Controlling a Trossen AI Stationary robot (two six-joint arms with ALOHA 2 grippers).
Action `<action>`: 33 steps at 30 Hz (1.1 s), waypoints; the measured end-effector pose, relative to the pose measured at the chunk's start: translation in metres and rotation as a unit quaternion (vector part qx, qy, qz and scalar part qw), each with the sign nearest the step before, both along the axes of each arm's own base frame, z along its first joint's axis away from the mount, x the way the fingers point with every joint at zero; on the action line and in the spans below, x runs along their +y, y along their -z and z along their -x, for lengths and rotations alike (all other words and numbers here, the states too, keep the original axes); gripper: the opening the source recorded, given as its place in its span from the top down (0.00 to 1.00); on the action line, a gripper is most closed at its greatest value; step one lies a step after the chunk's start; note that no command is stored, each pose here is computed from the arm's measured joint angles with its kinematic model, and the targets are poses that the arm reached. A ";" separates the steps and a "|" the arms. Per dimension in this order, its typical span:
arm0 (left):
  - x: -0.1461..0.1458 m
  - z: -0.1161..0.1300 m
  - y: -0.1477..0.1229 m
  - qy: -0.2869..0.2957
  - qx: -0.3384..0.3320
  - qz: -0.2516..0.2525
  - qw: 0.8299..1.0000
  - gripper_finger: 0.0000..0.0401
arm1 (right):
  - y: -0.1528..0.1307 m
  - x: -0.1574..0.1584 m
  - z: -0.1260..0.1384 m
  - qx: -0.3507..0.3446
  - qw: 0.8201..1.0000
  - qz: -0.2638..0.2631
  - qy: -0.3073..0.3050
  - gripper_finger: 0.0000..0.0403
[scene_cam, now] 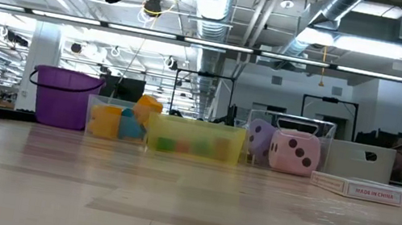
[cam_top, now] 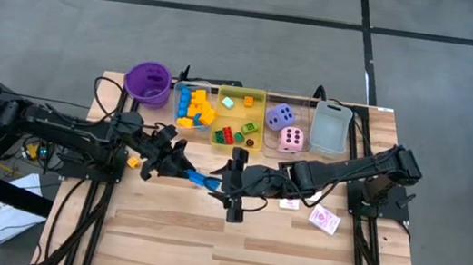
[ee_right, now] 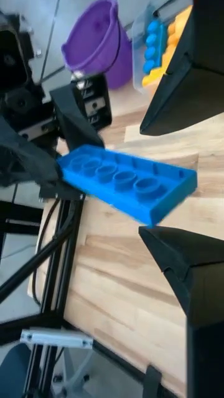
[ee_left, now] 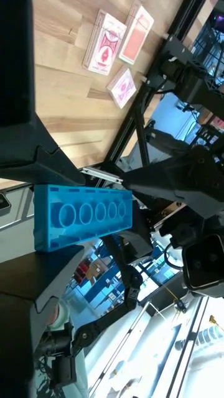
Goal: Pick & Place Toys
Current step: Put the blue twelve stud game piece into the yellow bin
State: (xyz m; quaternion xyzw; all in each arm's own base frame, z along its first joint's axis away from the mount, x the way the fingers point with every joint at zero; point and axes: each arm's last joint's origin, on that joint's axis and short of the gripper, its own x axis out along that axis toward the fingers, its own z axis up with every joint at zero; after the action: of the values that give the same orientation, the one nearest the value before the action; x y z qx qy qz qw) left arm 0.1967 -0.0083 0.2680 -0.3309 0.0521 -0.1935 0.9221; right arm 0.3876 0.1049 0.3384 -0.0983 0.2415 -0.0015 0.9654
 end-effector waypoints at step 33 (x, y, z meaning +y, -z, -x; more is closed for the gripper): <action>0.000 0.000 0.002 0.002 0.009 0.000 1.000 0.64 | 0.000 -0.014 -0.003 -0.007 0.996 -0.065 0.069 0.86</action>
State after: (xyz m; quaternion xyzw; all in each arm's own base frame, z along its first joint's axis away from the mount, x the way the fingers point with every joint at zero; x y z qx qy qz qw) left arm 0.1967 -0.0083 0.2664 -0.3327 0.0609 -0.1925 0.9212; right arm 0.3901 0.0913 0.3389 -0.0186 0.2408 -0.0527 0.9690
